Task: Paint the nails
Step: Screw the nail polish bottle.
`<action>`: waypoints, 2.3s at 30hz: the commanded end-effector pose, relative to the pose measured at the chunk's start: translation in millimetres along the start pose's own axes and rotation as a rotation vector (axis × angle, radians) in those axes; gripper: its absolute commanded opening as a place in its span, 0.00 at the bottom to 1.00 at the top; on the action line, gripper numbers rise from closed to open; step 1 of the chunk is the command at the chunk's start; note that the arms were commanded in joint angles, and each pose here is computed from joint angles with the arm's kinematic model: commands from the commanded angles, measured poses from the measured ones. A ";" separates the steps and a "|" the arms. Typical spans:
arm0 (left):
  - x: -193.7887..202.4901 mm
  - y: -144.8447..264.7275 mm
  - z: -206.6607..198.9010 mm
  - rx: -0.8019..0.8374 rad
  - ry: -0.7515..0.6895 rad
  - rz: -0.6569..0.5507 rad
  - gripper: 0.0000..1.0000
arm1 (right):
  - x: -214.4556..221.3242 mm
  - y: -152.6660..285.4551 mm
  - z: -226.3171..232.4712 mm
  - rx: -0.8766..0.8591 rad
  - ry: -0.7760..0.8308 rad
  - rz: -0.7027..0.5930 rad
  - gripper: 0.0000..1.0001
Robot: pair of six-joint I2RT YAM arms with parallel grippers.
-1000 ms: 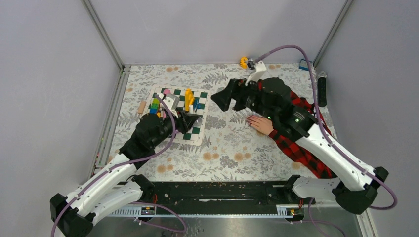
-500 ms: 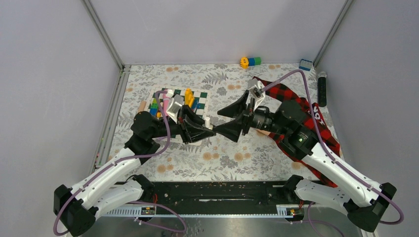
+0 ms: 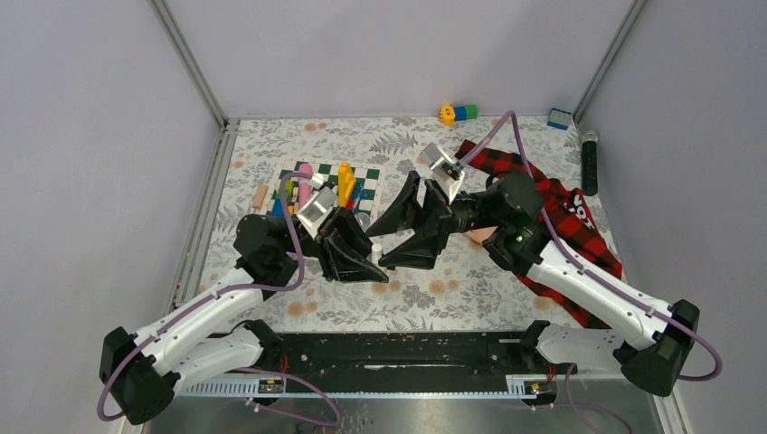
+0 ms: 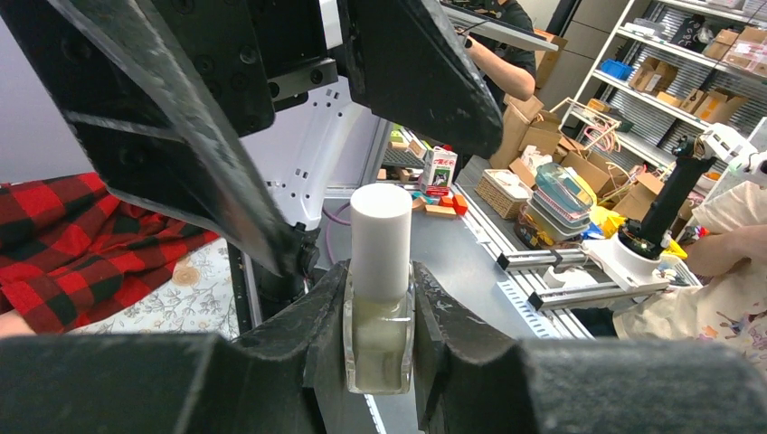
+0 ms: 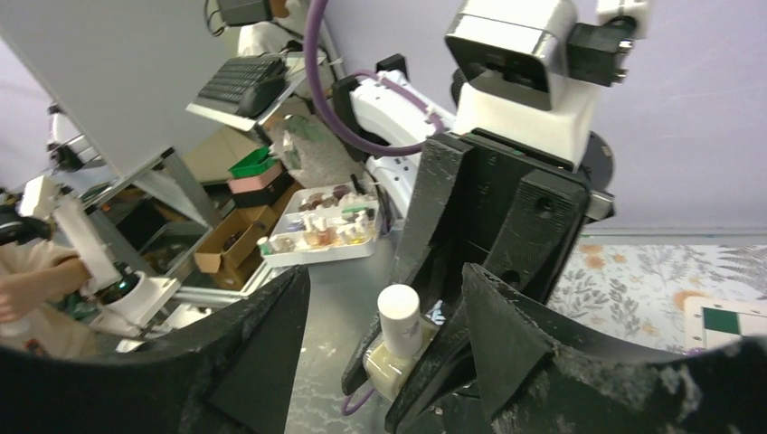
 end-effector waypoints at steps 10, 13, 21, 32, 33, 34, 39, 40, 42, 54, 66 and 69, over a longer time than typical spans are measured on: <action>-14.6 -3.1 -24.7 0.094 -0.098 0.009 0.00 | -5.4 -14.0 18.6 -0.188 -0.004 0.061 0.57; -14.7 -2.9 -25.4 0.095 -0.099 0.008 0.00 | -2.9 -16.1 18.5 -0.202 -0.018 0.074 0.54; -15.8 -2.8 -27.8 0.097 -0.108 -0.002 0.00 | 1.0 -18.7 16.2 -0.214 -0.045 0.095 0.12; -33.9 21.7 6.3 -0.303 -0.243 -0.164 0.00 | 32.4 -15.8 -12.2 0.036 -0.145 0.192 0.00; -35.5 25.9 9.2 -0.350 -0.260 -0.183 0.00 | 39.0 -15.8 -17.4 0.078 -0.158 0.211 0.00; -37.1 29.6 11.8 -0.389 -0.276 -0.202 0.00 | 46.5 -17.2 -21.1 0.114 -0.170 0.236 0.00; -43.2 48.6 27.4 -0.578 -0.317 -0.295 0.00 | 72.2 -25.3 -41.3 0.264 -0.261 0.301 0.00; -44.2 52.5 30.1 -0.615 -0.324 -0.311 0.00 | 75.9 -27.5 -44.8 0.289 -0.286 0.304 0.00; -44.6 61.4 37.8 -0.698 -0.329 -0.340 0.00 | 85.9 -32.3 -54.1 0.342 -0.335 0.313 0.00; -42.2 130.1 77.8 -1.254 -0.280 -0.532 0.00 | 134.7 -51.9 -109.0 0.909 -0.386 0.403 0.00; -36.4 145.5 87.7 -1.379 -0.245 -0.554 0.00 | 115.0 -93.2 -141.4 0.990 -0.297 0.310 0.00; -39.9 141.7 81.2 -1.339 -0.275 -0.551 0.00 | 97.7 -88.3 -138.6 0.977 -0.235 0.302 0.13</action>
Point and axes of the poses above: each gripper's point midway between its finger pads, its own y axis back along the fingers, its own z axis along the line the jaws close on, x = y × z, the point moved 5 cm from there along y, back along the fingers, and after that the axes turned 10 degrees about y, right-handed, at the moved point
